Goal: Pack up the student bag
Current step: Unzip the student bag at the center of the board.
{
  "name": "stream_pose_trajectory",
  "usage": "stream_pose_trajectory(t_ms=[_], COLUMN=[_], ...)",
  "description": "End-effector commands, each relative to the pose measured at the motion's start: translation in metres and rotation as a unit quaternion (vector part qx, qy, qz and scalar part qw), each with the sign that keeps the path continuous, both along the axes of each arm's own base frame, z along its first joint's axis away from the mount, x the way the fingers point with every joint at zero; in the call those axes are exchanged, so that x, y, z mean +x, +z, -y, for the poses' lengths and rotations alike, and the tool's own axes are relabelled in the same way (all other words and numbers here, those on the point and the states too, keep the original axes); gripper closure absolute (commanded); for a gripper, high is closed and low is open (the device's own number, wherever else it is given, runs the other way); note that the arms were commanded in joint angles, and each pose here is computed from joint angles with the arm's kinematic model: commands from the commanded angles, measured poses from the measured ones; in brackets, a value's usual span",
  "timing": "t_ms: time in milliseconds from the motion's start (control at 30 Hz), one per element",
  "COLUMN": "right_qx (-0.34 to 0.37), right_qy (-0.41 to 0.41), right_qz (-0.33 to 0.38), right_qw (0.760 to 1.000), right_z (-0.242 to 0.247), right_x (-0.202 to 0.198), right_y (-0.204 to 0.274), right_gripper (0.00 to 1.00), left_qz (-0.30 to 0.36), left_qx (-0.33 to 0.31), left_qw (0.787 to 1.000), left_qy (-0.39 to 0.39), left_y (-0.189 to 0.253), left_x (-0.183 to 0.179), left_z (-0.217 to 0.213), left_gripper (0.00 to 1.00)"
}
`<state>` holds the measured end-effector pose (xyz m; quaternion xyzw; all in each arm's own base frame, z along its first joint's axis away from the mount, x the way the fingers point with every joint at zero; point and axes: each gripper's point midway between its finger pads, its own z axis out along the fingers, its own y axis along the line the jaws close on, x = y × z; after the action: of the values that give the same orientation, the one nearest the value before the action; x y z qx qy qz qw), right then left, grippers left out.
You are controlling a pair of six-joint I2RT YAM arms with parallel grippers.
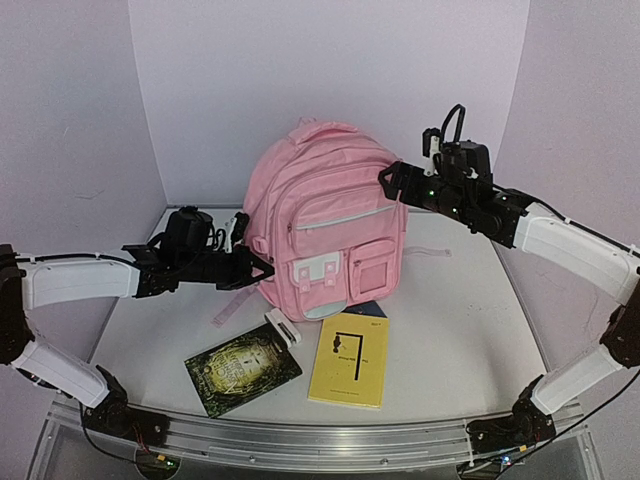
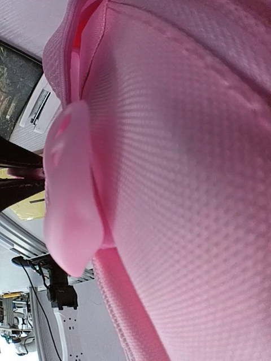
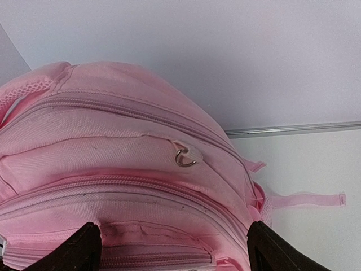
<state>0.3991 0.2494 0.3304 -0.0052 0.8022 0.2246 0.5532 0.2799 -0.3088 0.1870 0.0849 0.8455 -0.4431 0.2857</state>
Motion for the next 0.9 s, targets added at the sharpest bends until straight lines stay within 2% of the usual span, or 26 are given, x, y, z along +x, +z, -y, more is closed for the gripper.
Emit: stream_pose_trajectory(t_ms=[0,367,867], right_qx=[-0.017,-0.015,-0.034], right_qy=[-0.01,-0.009,0.015], right_qz=[-0.002,0.006,0.059], right_qw=[1.0,1.0,0.998], right_z=[0.008,0.01,0.015], right_x=[-0.004,-0.006,-0.019], right_y=[-0.004,0.004,0.042], right_gripper=[0.12,0.12,0.12], left_qz=[0.007,0.072,0.135], left_qx=[-0.057,-0.122,-0.138], left_qw=[0.998,0.99,0.98], left_qy=[-0.002,-0.027,-0.051], left_y=[0.034,0.118,0.187], left_x=[0.005,0.007,0.02], left_z=[0.002,0.009,0.019], left_gripper=[0.96,1.0,1.0])
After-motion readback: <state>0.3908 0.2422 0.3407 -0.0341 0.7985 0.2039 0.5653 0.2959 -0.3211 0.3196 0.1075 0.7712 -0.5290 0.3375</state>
